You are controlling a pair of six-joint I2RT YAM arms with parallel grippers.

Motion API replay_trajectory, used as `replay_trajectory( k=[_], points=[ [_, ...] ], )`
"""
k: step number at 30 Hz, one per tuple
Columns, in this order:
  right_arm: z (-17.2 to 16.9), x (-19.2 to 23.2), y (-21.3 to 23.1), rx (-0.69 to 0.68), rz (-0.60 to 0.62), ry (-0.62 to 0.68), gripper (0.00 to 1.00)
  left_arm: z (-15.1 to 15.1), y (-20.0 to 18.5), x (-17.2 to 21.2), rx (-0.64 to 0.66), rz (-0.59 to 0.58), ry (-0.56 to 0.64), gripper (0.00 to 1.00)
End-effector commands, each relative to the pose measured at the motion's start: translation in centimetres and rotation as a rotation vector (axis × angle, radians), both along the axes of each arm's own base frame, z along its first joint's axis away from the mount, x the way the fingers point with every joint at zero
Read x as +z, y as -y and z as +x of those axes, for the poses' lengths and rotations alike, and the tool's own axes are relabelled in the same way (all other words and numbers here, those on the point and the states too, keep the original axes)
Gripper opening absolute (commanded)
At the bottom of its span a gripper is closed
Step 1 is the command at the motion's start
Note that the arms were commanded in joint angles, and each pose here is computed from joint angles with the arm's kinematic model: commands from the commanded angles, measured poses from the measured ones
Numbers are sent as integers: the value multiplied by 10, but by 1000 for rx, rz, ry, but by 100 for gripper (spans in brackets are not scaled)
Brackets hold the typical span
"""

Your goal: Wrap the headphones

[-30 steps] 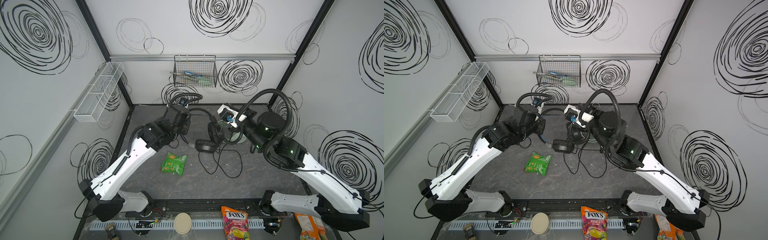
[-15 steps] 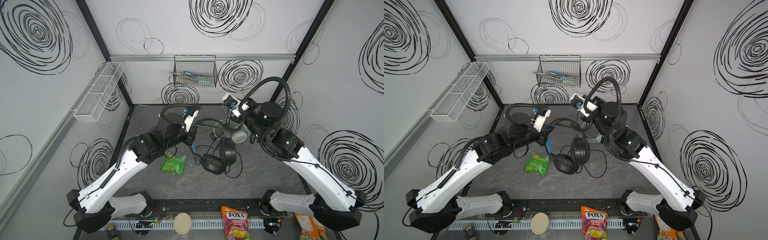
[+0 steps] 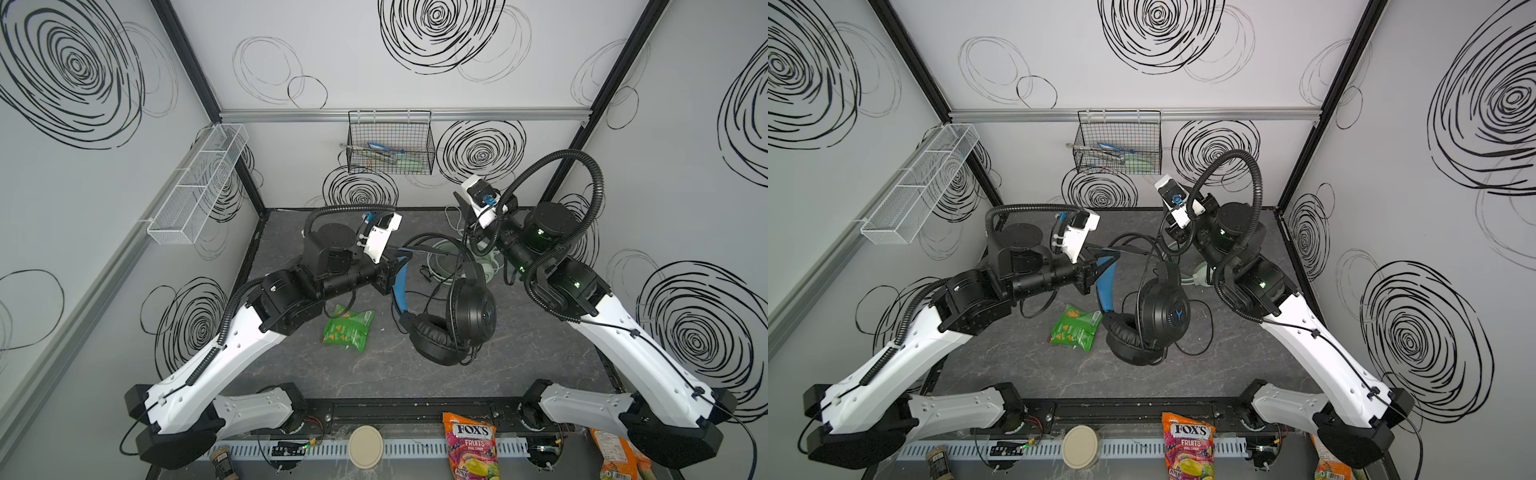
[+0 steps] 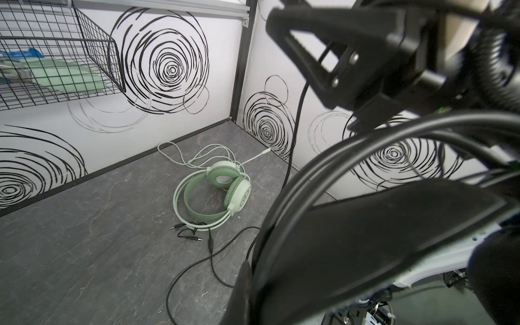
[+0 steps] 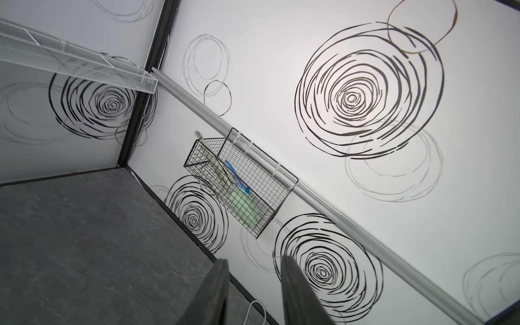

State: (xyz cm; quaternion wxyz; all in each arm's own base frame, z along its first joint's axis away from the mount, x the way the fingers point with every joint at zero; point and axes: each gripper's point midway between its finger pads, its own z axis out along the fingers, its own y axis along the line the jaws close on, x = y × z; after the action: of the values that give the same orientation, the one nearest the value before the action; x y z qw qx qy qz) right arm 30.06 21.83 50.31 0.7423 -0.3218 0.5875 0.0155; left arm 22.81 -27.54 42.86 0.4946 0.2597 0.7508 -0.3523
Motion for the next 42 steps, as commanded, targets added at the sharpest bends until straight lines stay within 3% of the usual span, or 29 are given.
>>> replay_trajectory(
  k=[1, 10, 18, 28, 37, 42],
  points=[
    [-7, 20, 7, 48, 165, 16, 41, -12, 2, 72, -47, -218, 80, 0],
    [1, 13, 13, 160, 361, -52, 51, -19, -8, 112, -30, -313, 105, 0],
    [2, -4, -1, 252, 471, -137, 55, -17, -11, 153, -13, -507, 56, 0],
    [5, -46, -24, 351, 562, -284, 55, 16, -35, 149, 210, -765, -79, 0],
    [8, -100, -59, 431, 601, -447, 60, 36, -29, 141, 275, -788, -119, 0],
    [12, -120, -71, 474, 640, -517, 47, 41, -28, 139, 302, -788, -135, 0]
  ],
)
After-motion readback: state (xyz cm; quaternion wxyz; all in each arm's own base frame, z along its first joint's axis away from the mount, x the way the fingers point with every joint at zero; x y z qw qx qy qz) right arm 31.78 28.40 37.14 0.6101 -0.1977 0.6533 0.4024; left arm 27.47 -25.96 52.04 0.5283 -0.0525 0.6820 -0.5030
